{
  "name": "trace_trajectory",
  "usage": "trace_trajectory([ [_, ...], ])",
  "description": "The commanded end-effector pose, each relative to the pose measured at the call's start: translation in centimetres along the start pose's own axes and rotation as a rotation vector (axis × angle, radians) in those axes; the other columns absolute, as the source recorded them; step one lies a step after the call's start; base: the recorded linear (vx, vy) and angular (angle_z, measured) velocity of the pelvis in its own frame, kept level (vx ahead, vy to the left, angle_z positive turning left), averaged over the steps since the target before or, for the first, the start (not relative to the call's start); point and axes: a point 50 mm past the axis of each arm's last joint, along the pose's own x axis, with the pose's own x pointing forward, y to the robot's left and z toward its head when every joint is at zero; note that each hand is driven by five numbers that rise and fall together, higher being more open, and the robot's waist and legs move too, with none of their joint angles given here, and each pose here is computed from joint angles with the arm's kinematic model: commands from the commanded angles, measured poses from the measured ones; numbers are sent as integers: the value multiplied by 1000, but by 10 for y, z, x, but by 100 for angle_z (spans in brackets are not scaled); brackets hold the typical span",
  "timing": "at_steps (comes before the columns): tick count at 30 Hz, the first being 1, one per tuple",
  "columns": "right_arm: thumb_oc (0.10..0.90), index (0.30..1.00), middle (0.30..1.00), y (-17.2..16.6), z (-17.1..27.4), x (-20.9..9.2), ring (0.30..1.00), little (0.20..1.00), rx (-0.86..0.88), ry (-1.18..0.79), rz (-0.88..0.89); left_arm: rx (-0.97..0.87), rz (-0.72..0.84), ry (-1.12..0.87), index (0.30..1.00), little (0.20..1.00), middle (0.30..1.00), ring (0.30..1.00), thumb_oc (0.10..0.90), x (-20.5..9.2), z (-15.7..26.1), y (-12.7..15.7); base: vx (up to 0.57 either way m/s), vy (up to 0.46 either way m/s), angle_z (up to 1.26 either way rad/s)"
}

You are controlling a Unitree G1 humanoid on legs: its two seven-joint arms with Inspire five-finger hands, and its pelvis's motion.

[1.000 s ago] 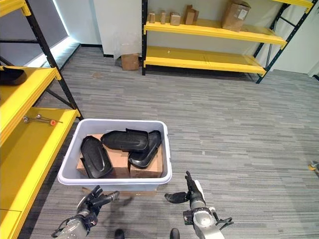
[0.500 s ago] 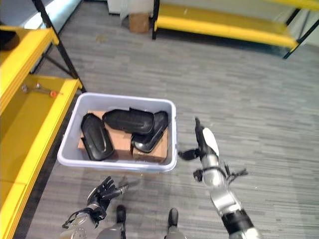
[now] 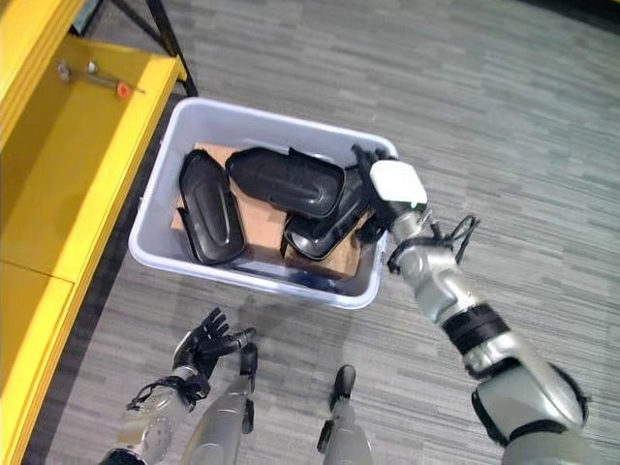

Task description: Move parts from the plastic box to the shelf.

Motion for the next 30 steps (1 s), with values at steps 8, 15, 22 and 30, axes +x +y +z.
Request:
trace_trajectory([
  [8,900,1000,1000,-95,-6,24,1000,1000,-451,-54,-210,2,-66,-176,1000,1000,1000,1000,900,-1,34,-7,-12,-13,7],
  [15,900,1000,1000,-114,2,29,1000,1000,-616,-81,-219,1,-71,-208,1000,1000,1000,1000,900,1,43,-11,18,-30,7],
  [22,900,1000,1000,-121,4,31,1000,1000,-680,-88,-227,-4,-64,-222,1000,1000,1000,1000,900,2,48,-12,12,-21,3],
  [30,900,1000,1000,-132,12,37,1000,1000,-696,-83,-253,-19,-50,-253,1000,1000,1000,1000,900,2,55,-12,18,-16,3],
])
